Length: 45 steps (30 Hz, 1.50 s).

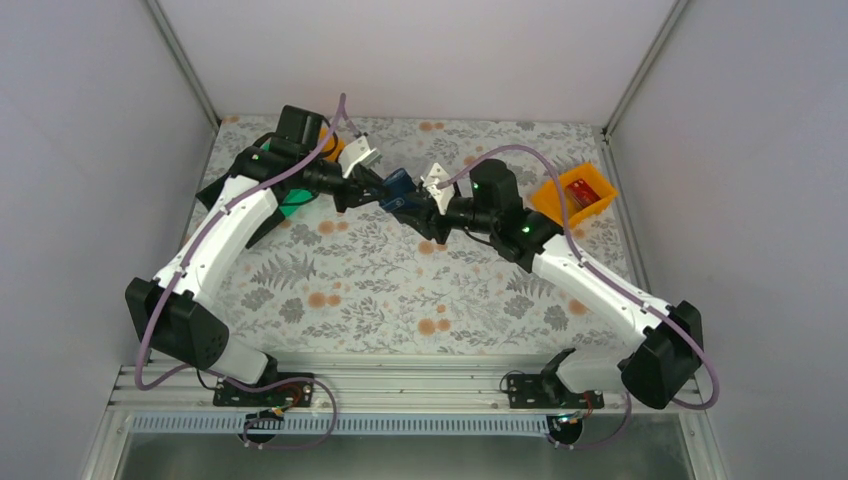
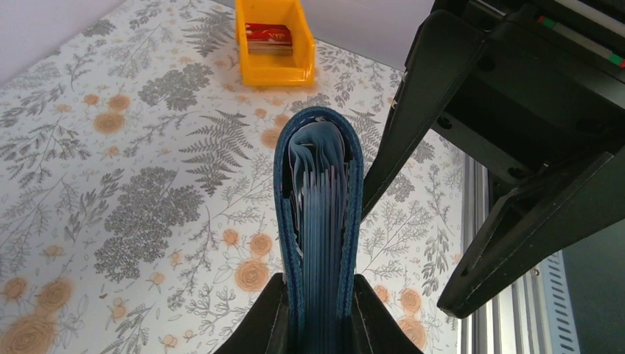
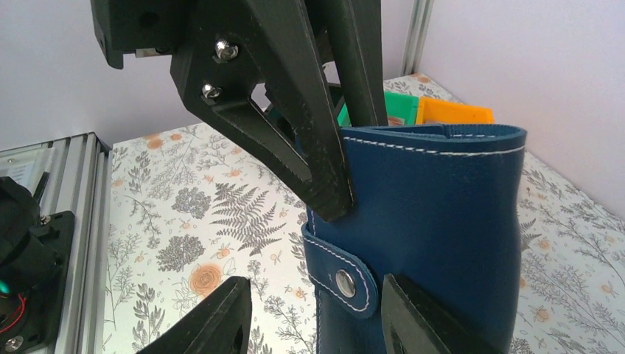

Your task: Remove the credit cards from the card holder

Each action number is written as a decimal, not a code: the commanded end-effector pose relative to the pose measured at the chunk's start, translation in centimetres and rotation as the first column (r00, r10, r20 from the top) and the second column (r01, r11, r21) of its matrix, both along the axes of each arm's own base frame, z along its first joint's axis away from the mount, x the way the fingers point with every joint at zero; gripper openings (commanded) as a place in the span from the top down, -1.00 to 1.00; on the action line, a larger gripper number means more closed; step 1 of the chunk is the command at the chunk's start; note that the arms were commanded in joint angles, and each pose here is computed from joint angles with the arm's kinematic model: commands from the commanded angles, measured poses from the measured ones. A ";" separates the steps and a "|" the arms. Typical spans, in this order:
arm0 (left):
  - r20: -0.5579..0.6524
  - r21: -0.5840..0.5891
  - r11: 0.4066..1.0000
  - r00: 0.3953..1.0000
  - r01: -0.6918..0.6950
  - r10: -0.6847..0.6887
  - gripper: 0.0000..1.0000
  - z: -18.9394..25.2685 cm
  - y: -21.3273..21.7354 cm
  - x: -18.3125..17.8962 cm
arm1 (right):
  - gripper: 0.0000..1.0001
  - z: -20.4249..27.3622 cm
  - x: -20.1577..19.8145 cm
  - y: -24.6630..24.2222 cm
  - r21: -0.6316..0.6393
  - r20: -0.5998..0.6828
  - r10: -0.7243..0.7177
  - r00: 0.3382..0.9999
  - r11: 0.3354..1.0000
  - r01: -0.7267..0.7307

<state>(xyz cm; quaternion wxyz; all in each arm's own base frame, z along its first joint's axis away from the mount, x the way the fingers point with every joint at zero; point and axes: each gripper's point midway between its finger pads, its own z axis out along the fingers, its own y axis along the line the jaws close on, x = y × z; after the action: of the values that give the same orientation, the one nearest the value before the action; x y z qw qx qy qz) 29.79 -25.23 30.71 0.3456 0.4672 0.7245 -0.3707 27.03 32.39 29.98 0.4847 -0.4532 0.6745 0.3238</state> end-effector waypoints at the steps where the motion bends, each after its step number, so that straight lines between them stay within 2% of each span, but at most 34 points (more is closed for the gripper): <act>1: 0.011 -0.060 0.995 0.996 0.084 -0.083 0.95 1.6 -0.3 -2.2 | 0.06 0.0 0.7 0.3 -0.018 0.023 -0.014 1.000 1.000 0.014; 7: 0.016 -0.063 0.993 0.995 0.104 -0.103 0.95 1.7 -0.4 -2.6 | 0.04 1.2 -0.2 0.0 0.002 0.090 0.026 0.996 1.000 -0.026; 12: 0.016 -0.072 0.991 0.993 0.117 -0.116 0.95 1.8 -0.4 -3.0 | -0.01 4.0 -1.4 -1.7 0.074 0.149 0.061 0.987 0.995 -0.073; 22: 0.020 -0.079 0.990 0.993 0.119 -0.118 0.95 2.2 -0.4 -3.1 | 0.16 1.5 -1.7 -0.3 0.047 0.032 0.142 0.989 0.989 -0.143; 29: 0.018 -0.087 0.988 0.992 0.127 -0.126 0.95 2.2 -0.5 -3.2 | 0.24 0.0 -0.5 0.6 0.023 -0.008 0.117 0.993 0.993 -0.117; 39: 0.020 -0.083 0.990 0.993 0.116 -0.115 0.95 2.2 -0.5 -2.9 | 0.72 -1.6 -0.8 2.0 0.007 -0.065 0.168 0.984 0.986 -0.168; 45: 0.000 -0.086 0.993 0.997 0.080 -0.080 0.95 2.2 -0.6 -2.0 | 0.85 -3.1 -0.9 2.0 -0.004 -0.104 0.150 0.983 0.989 -0.151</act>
<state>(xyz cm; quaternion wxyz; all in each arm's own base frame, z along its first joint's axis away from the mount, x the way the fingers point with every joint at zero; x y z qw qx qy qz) 28.71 -24.68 30.17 0.3267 0.4730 0.7252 -0.3790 26.80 33.67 29.11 0.4520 -0.4886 0.6477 0.3707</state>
